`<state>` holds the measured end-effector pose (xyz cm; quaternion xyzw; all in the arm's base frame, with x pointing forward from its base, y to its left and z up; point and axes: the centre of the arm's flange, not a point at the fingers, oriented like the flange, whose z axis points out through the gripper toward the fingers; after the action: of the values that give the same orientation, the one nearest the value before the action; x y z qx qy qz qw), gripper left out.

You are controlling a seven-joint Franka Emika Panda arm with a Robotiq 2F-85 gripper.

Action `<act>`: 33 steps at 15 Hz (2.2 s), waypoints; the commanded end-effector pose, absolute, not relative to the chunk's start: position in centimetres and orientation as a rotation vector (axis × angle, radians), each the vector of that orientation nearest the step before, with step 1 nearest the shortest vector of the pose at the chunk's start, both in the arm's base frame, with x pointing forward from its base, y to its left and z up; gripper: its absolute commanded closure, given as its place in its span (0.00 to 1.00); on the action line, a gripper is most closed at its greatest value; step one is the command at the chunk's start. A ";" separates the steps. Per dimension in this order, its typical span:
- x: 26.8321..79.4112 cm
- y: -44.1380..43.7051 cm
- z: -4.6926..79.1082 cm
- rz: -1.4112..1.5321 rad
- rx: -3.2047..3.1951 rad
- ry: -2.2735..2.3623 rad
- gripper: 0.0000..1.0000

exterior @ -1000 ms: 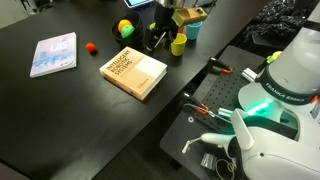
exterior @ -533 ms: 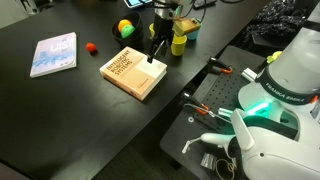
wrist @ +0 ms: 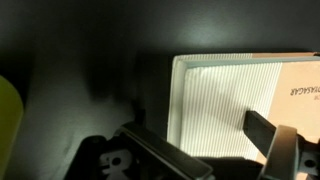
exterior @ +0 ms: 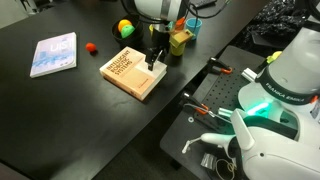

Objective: Open the white and brown book

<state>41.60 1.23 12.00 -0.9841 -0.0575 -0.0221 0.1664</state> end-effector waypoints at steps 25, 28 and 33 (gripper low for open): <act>46.4 6.0 19.1 -0.110 -2.734 -0.273 0.00; 46.9 7.2 20.6 -0.098 -2.750 -0.276 0.00; 46.6 9.2 21.7 0.013 -2.742 -0.248 0.00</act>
<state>46.76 7.57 20.00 -0.9796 -0.0921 -0.0149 0.1782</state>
